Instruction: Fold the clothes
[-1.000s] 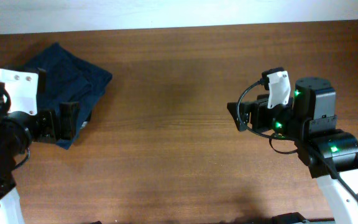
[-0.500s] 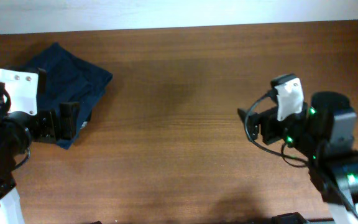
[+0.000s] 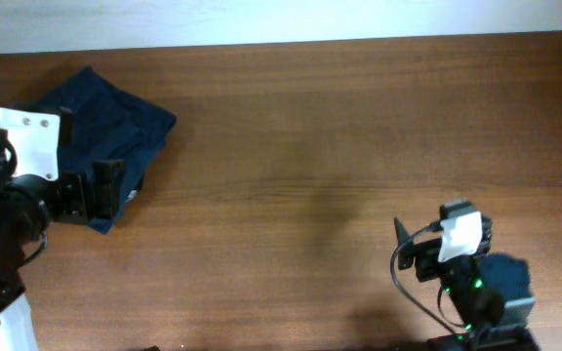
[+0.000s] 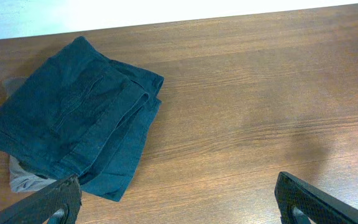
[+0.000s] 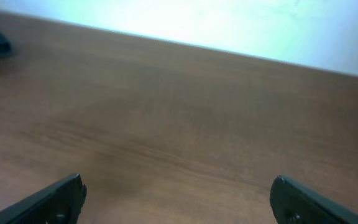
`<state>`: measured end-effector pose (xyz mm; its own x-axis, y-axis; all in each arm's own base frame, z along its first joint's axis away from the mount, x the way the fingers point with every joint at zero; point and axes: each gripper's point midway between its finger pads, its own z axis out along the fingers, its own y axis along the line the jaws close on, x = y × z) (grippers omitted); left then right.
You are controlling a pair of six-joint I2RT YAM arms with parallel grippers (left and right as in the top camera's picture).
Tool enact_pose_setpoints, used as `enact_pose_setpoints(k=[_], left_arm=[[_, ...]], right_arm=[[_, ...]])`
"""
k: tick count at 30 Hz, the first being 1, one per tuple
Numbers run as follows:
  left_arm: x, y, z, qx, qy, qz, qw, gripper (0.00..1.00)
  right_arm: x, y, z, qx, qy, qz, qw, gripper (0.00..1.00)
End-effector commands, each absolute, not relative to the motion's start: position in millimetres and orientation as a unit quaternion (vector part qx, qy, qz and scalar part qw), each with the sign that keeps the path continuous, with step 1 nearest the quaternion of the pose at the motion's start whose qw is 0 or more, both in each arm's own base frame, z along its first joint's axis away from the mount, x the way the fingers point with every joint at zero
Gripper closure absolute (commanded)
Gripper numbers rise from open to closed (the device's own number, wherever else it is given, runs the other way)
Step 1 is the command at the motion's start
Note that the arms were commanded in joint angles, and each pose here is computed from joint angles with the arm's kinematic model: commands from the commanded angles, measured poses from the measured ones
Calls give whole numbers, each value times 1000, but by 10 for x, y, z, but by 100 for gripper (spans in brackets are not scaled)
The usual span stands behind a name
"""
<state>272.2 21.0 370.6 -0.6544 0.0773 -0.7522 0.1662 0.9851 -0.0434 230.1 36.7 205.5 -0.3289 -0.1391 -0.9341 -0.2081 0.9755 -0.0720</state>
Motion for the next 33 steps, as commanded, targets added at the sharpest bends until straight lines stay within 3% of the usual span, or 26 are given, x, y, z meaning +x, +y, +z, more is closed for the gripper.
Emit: enact_pose_setpoints(k=[1,15,33], left_arm=[[2697,205,3701,69,908,-51,411,1],[2697,205,3701,69,908,-51,411,1],[2697,205,3701,69,908,-51,411,1]], right_arm=[[2228,374,1855,-104,789,41,604,1],[2266,421,1366,-112,784,52,608,1],[2315,423,1464,-112,766,50,631,1]])
